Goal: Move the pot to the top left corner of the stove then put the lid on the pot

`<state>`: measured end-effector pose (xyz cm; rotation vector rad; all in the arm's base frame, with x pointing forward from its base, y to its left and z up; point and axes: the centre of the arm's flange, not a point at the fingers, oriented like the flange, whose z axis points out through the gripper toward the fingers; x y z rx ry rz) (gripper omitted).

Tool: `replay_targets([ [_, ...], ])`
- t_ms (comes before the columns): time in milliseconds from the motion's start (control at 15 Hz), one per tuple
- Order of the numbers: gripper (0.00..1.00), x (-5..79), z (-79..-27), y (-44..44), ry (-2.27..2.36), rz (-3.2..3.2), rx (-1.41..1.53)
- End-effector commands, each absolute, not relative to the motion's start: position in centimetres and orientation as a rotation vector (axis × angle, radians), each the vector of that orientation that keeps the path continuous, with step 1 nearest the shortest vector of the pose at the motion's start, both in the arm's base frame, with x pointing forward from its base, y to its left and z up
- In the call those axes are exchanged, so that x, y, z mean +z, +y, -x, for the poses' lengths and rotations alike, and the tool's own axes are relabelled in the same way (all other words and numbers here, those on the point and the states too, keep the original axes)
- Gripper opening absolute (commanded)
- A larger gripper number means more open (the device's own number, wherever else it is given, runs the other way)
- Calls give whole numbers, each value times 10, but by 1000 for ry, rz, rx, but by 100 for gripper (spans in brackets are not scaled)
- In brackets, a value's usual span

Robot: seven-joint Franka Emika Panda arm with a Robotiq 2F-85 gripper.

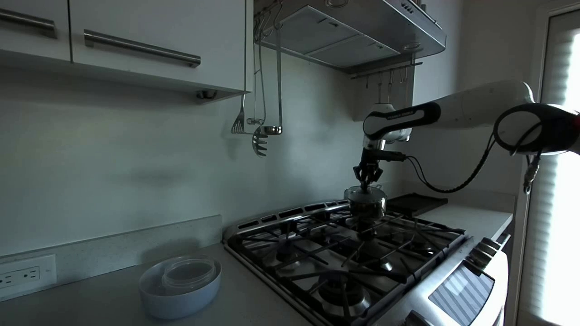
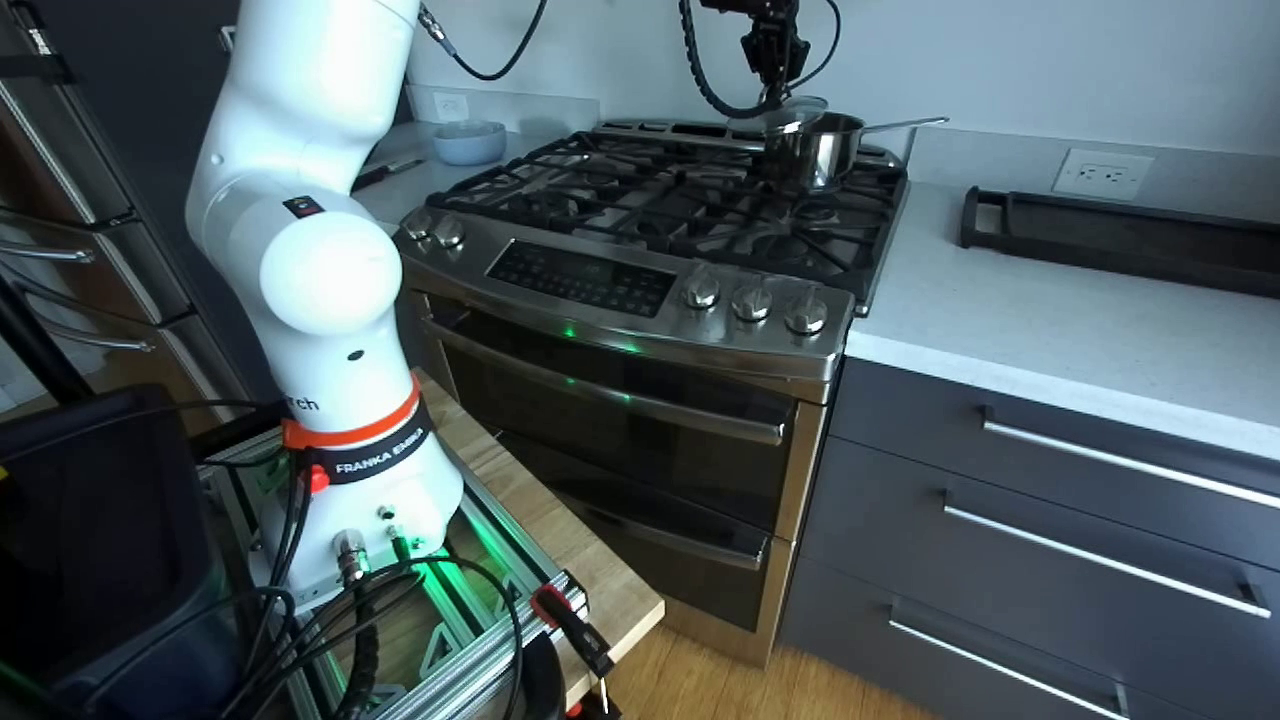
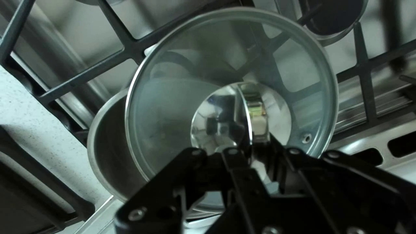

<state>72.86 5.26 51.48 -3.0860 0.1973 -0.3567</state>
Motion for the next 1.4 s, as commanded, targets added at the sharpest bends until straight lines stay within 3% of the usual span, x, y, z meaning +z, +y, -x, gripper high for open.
replay_targets([
  [0,2,510,-742,42,344,3081,-374],
  [867,2,513,-771,16,707,2920,-239],
  [1333,2,513,-781,11,790,2893,-328],
])
